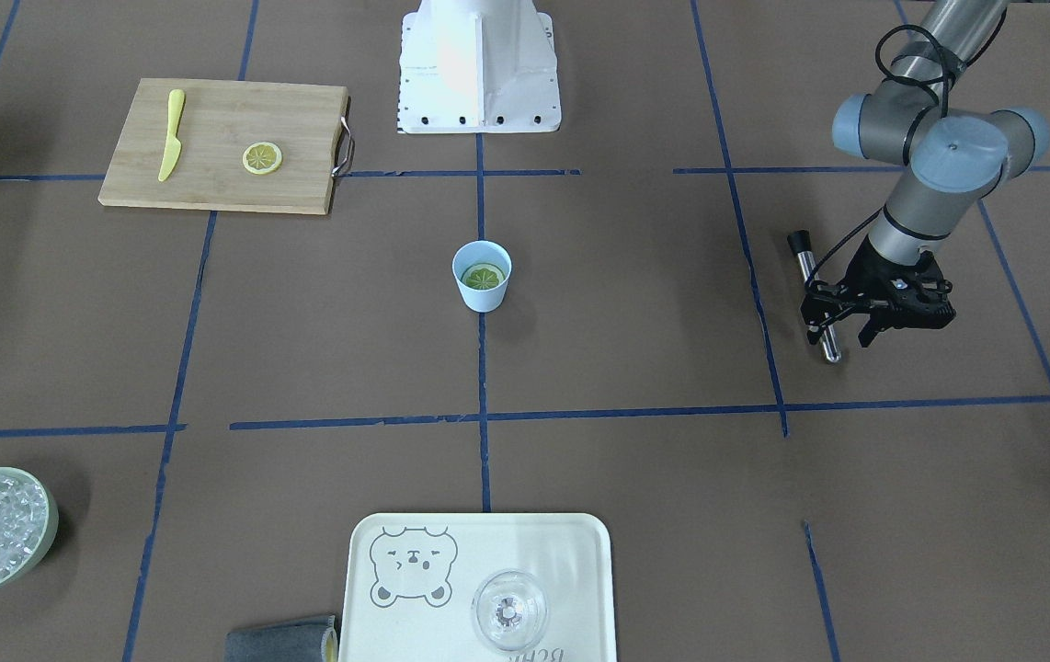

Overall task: Squeeze lemon into cup
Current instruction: 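Close the left gripper on the top of the muddler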

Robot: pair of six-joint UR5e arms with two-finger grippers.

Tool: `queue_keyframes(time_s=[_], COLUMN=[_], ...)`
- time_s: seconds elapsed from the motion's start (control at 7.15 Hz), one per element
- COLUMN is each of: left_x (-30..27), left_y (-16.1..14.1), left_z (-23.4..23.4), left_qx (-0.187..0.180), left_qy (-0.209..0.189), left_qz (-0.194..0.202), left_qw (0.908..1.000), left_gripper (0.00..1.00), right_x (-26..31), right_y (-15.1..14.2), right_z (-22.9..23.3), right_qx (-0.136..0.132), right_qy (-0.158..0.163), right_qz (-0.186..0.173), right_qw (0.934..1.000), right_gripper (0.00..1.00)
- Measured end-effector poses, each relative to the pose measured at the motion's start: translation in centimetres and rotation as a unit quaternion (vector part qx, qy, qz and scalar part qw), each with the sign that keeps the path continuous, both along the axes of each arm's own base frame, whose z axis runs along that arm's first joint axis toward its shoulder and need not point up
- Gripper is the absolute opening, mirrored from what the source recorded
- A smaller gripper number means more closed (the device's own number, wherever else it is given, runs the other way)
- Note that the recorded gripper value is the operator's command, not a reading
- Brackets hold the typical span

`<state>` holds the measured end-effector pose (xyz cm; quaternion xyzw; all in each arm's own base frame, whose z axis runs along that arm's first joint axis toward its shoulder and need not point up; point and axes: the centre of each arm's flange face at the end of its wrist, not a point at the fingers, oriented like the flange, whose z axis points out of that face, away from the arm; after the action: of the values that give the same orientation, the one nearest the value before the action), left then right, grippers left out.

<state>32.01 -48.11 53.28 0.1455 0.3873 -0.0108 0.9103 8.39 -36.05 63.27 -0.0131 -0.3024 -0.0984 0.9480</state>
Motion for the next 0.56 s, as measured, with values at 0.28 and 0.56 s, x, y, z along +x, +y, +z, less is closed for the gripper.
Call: queue_keyframes(time_s=[0.28,0.56], left_x=[0.4,1.3], left_y=[-0.1,-0.2], left_z=[-0.2,-0.4], left_qx=[0.0,-0.001], left_qy=[0.002,0.002], left_qz=[-0.001,0.002], left_qw=[1.0,1.0], left_gripper=[0.39,0.17], right_x=[0.4,0.7], right_y=[0.2,0.2], right_z=[0.1,0.1], right_qx=[0.003,0.003], right_qy=[-0.001,0.0], right_qz=[0.001,0.003], right_qw=[1.0,1.0], right_gripper=[1.0,1.0])
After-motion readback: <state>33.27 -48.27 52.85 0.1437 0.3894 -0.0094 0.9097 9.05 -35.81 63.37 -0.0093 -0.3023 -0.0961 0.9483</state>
